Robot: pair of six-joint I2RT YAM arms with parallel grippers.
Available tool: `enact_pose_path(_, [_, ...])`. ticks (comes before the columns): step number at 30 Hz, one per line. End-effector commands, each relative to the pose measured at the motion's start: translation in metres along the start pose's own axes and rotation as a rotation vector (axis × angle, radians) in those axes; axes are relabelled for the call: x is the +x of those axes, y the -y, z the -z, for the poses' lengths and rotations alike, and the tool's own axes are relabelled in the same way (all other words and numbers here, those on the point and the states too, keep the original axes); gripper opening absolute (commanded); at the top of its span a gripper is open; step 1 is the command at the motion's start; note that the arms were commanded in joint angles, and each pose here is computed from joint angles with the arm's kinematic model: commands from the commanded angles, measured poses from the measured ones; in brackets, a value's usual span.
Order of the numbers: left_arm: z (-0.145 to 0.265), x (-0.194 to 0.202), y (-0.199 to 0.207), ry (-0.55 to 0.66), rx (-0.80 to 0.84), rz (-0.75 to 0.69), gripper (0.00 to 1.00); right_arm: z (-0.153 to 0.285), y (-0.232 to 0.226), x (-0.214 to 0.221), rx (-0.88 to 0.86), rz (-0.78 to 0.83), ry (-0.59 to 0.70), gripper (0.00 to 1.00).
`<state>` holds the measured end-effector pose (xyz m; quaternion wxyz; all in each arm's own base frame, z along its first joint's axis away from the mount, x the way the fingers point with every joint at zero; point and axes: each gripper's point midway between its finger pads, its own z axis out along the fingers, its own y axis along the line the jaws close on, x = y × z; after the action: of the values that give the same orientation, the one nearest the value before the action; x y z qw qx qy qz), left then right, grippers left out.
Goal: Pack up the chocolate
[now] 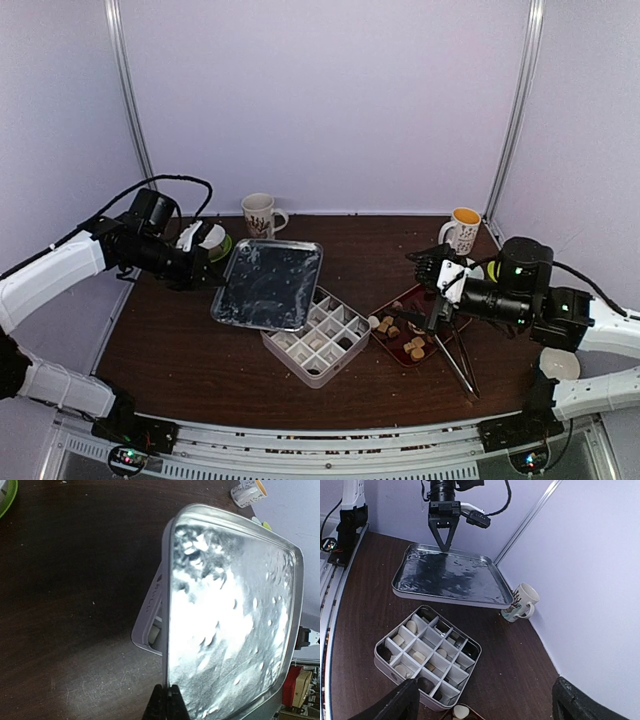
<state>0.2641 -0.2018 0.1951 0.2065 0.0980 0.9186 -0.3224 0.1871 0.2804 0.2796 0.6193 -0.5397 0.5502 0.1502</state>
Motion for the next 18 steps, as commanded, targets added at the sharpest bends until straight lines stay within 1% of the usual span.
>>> enact_pose_path(1, [-0.001,-0.016,0.035,0.008,0.132,-0.09,0.0,-0.002,0.006,-0.009,0.052,0.253,0.011,0.92])
enact_pose_path(8, [-0.007,-0.015,0.039,-0.042,0.15,-0.092,0.0,-0.011,0.003,-0.011,0.094,0.461,0.006,0.89])
enact_pose_path(15, [-0.009,-0.015,0.045,-0.076,0.176,-0.088,0.0,-0.024,0.001,-0.009,0.109,0.566,-0.029,0.81])
enact_pose_path(18, [-0.011,-0.014,0.048,-0.094,0.179,-0.094,0.0,-0.028,-0.001,-0.009,0.122,0.612,-0.025,0.79])
